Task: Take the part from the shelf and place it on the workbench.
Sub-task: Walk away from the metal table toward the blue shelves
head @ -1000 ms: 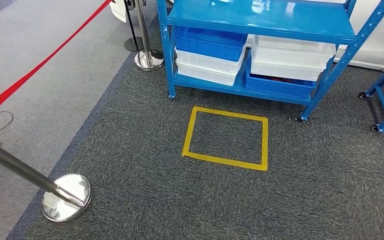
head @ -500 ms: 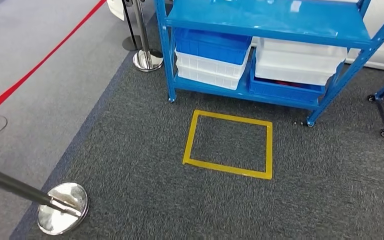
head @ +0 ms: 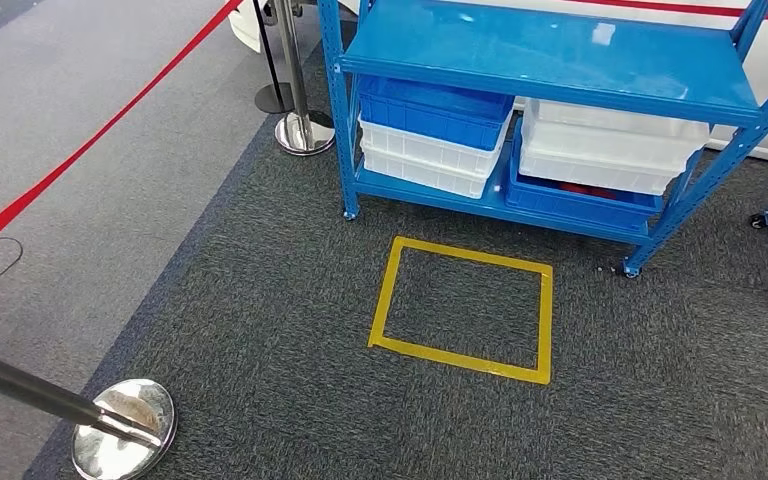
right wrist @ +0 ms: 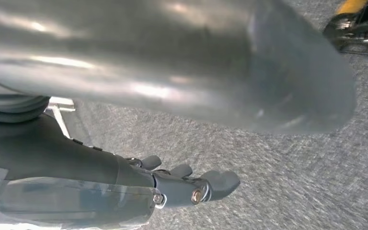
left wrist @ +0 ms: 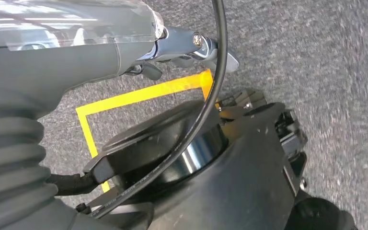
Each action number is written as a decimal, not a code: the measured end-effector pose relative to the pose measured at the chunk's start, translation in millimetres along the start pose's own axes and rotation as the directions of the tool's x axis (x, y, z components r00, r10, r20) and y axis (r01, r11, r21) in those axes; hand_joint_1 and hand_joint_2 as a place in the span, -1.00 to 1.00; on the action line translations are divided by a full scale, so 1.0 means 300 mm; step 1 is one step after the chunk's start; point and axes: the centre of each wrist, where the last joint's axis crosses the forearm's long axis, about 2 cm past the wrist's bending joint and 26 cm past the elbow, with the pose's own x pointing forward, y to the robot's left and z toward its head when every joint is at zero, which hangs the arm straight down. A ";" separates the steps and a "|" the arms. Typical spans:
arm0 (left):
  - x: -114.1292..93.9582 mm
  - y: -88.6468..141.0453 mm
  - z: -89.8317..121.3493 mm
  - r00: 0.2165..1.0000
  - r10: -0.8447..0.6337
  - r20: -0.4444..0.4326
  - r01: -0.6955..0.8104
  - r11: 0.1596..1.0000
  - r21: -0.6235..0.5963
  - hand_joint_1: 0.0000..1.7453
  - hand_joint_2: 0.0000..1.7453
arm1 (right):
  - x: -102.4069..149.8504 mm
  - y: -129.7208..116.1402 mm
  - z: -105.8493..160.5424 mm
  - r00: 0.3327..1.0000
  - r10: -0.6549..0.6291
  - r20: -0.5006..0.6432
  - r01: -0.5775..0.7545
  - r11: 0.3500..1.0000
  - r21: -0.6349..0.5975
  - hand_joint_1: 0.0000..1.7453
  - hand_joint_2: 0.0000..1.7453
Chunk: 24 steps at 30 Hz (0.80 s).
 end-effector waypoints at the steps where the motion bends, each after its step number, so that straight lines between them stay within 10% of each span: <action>1: 0.000 0.000 0.000 1.000 -0.006 -0.002 0.006 1.000 -0.001 -1.00 1.00 | 0.001 0.001 0.000 1.000 0.002 0.000 -0.002 1.000 0.001 -1.00 -1.00; 10: -0.002 -0.007 -0.006 0.999 -0.042 -0.006 0.042 0.999 -0.027 -1.00 1.00 | 0.013 0.003 0.000 1.000 0.021 0.016 -0.021 1.000 0.003 -1.00 -1.00; 14: -0.002 -0.011 -0.008 0.999 -0.047 -0.005 0.047 0.998 -0.035 -1.00 -1.00 | 0.020 0.002 0.000 0.999 0.028 0.022 -0.028 1.000 0.002 -1.00 -1.00; 24: -0.013 -0.028 -0.010 0.999 -0.049 -0.017 0.048 0.997 -0.057 -1.00 -1.00 | 0.012 0.002 0.002 0.999 0.037 0.018 -0.037 0.999 0.003 -1.00 -1.00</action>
